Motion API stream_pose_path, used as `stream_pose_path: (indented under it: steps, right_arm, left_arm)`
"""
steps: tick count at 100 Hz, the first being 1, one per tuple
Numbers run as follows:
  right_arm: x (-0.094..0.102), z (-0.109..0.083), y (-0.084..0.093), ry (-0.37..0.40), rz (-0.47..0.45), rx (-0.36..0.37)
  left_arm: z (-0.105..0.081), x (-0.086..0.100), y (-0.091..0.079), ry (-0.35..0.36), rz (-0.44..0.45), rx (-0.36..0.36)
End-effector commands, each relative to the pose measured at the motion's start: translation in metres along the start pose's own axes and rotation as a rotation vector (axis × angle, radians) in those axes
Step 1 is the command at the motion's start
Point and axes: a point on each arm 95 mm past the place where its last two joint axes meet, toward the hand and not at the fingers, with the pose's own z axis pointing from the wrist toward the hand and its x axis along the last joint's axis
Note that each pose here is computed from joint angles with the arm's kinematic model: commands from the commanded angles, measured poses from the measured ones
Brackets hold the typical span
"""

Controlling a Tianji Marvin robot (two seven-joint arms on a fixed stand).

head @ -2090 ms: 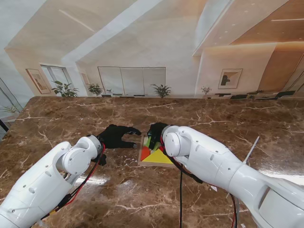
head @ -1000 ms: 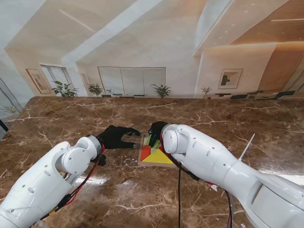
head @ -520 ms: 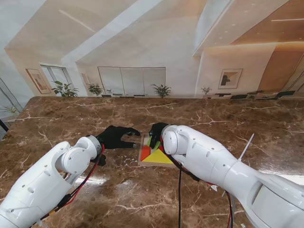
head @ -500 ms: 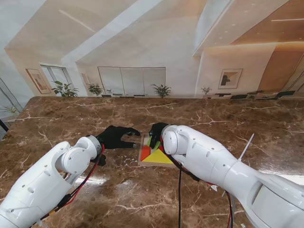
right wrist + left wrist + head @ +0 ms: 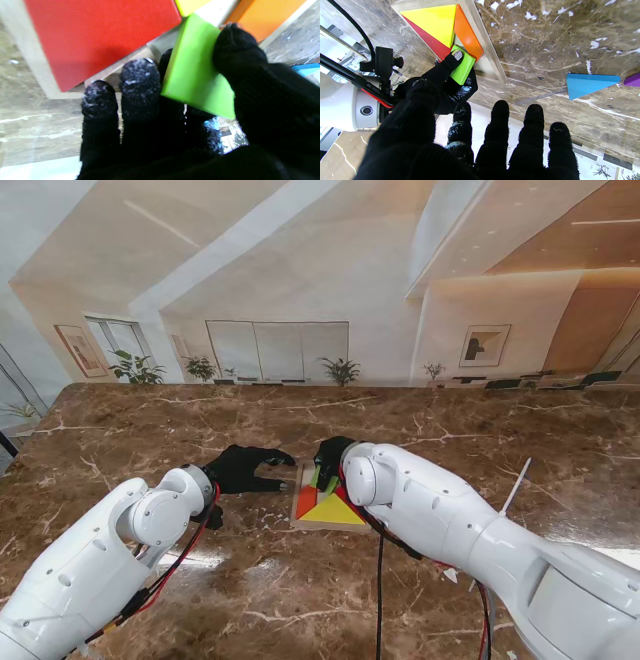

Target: Assemble the tangram pieces into a square

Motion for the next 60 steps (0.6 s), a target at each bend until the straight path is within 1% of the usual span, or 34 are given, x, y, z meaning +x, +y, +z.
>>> stream_pose_path:
  steps: [1,60]
  right_arm:
    - [-0.0021,-0.0006,-0.0051,-0.009,0.002,0.022]
    - [-0.0071,-0.0002,-0.0069,-0.022,-0.025,0.005]
  left_arm:
    - [-0.0006,-0.0025,0.0037,-0.01,-0.005,-0.01]
    - [-0.0004,-0.0029,0.0038,-0.01,-0.005,-0.012]
